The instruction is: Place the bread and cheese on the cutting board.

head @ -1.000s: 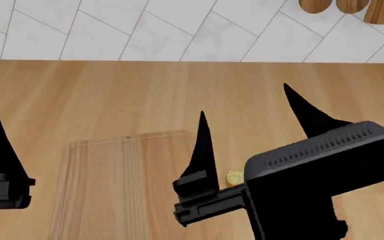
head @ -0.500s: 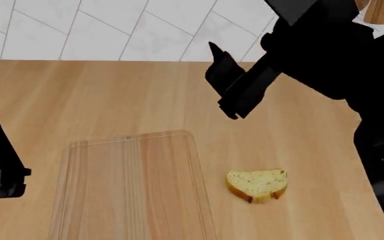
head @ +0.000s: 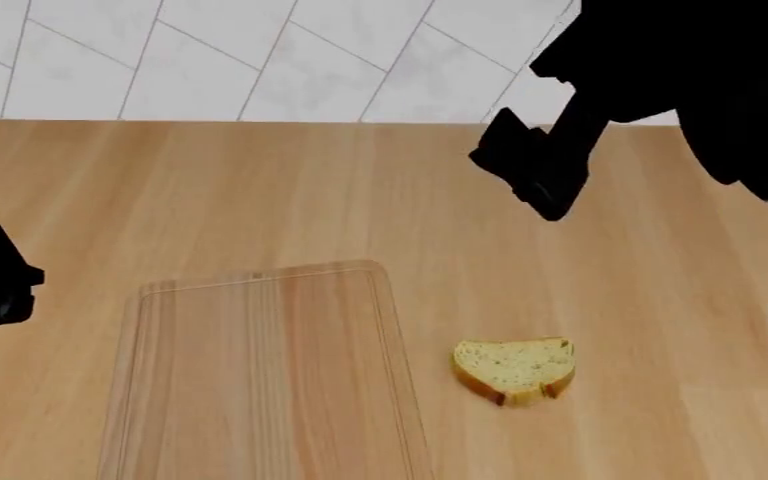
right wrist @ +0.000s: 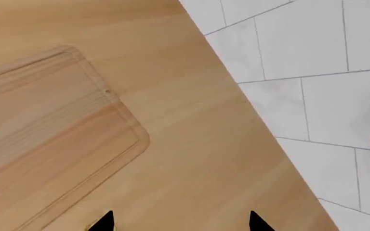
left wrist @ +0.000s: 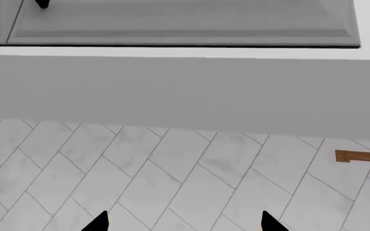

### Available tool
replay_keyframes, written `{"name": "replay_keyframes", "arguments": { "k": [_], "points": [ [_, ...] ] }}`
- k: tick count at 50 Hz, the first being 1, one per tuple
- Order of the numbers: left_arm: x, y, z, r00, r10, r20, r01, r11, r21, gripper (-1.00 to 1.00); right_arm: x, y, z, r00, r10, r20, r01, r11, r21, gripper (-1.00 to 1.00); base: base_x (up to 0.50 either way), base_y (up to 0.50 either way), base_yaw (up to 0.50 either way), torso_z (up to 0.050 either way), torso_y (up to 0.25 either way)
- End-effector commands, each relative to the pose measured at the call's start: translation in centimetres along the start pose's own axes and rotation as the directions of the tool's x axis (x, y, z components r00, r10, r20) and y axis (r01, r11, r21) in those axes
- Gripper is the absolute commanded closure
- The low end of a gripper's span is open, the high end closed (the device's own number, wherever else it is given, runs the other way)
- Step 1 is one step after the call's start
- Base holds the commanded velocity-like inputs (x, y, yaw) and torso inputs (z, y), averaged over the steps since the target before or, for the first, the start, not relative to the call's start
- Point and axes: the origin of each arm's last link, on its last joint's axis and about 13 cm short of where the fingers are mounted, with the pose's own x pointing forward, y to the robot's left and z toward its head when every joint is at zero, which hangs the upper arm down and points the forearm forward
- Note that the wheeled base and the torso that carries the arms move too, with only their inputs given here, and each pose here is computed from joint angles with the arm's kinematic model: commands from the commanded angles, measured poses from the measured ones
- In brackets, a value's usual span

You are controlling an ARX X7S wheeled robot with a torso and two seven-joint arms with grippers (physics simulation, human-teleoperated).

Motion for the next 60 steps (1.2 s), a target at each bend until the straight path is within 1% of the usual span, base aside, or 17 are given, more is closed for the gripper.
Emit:
{"name": "replay_keyframes", "arguments": {
  "k": [1, 5, 8, 15, 21, 25, 30, 33, 36, 40, 44, 48, 54, 60],
  "points": [
    [0.6, 0.0, -0.1, 0.999, 0.030, -0.035, -0.030, 0.999, 0.017, -1.00, 1.5, -1.2, -0.8, 0.987, 0.133, -0.095, -0.131, 0.991, 0.024, -1.00, 0.00, 0.00, 0.00, 0.000, 0.000],
    [0.7, -0.1, 0.1, 0.999, 0.026, -0.034, -0.026, 1.000, 0.013, -1.00, 2.2, -1.0, -1.1, 0.983, 0.152, -0.101, -0.151, 0.988, 0.025, -1.00, 0.00, 0.00, 0.00, 0.000, 0.000],
    [0.7, -0.3, 0.2, 0.999, 0.024, -0.035, -0.024, 1.000, 0.014, -1.00, 3.1, -0.8, -1.9, 0.977, 0.173, -0.123, -0.171, 0.985, 0.024, -1.00, 0.00, 0.00, 0.00, 0.000, 0.000],
    [0.9, -0.3, 0.1, 0.999, 0.016, -0.031, -0.016, 1.000, 0.017, -1.00, 3.4, -0.7, -1.6, 0.974, 0.198, -0.111, -0.198, 0.980, 0.009, -1.00, 0.00, 0.00, 0.00, 0.000, 0.000],
    [0.9, -0.3, 0.0, 1.000, 0.010, -0.029, -0.010, 1.000, 0.020, -1.00, 5.0, -0.6, -1.8, 0.969, 0.223, -0.110, -0.224, 0.975, 0.005, -1.00, 0.00, 0.00, 0.00, 0.000, 0.000],
    [1.0, -0.4, -0.2, 0.999, 0.011, -0.032, -0.010, 1.000, 0.023, -1.00, 5.9, -0.2, -2.0, 0.962, 0.249, -0.114, -0.250, 0.968, -0.001, -1.00, 0.00, 0.00, 0.00, 0.000, 0.000],
    [0.9, -0.4, 0.0, 1.000, 0.007, -0.029, -0.006, 1.000, 0.024, -1.00, 6.7, 0.2, -2.9, 0.954, 0.274, -0.119, -0.275, 0.961, 0.013, -1.00, 0.00, 0.00, 0.00, 0.000, 0.000],
    [0.9, -0.6, 0.0, 1.000, 0.004, -0.031, -0.003, 1.000, 0.022, -1.00, 6.8, 0.4, -3.2, 0.947, 0.290, -0.142, -0.290, 0.957, 0.020, -1.00, 0.00, 0.00, 0.00, 0.000, 0.000],
    [0.8, -0.7, -0.1, 0.999, -0.004, -0.036, 0.005, 1.000, 0.020, -1.00, 6.8, 0.4, -3.4, 0.946, 0.292, -0.140, -0.291, 0.956, 0.025, -1.00, 0.00, 0.00, 0.00, 0.000, 0.000],
    [0.8, -0.7, -0.1, 0.999, -0.004, -0.036, 0.004, 1.000, 0.018, -1.00, 7.8, 1.2, -4.6, 0.941, 0.305, -0.146, -0.304, 0.952, 0.033, -1.00, 0.00, 0.00, 0.00, 0.000, 0.000],
    [0.8, -0.7, 0.0, 0.999, -0.005, -0.034, 0.006, 1.000, 0.020, -1.00, 8.6, 1.7, -5.6, 0.929, 0.331, -0.166, -0.326, 0.944, 0.057, -1.00, 0.00, 0.00, 0.00, 0.000, 0.000],
    [0.8, -0.8, -0.1, 0.999, -0.009, -0.037, 0.009, 1.000, 0.020, -1.00, 8.8, 1.8, -6.2, 0.923, 0.336, -0.187, -0.330, 0.942, 0.065, -1.00, 0.00, 0.00, 0.00, 0.000, 0.000],
    [0.8, -0.9, -0.2, 0.999, -0.012, -0.041, 0.012, 1.000, 0.019, -1.00, 8.6, 1.2, -6.0, 0.925, 0.320, -0.204, -0.314, 0.947, 0.063, -1.00, 0.00, 0.00, 0.00, 0.000, 0.000],
    [0.9, -0.9, 0.2, 0.999, -0.009, -0.033, 0.010, 1.000, 0.027, -1.00, 9.3, 1.6, -6.3, 0.924, 0.326, -0.201, -0.321, 0.945, 0.062, -1.00, 0.00, 0.00, 0.00, 0.000, 0.000]
  ]
}}
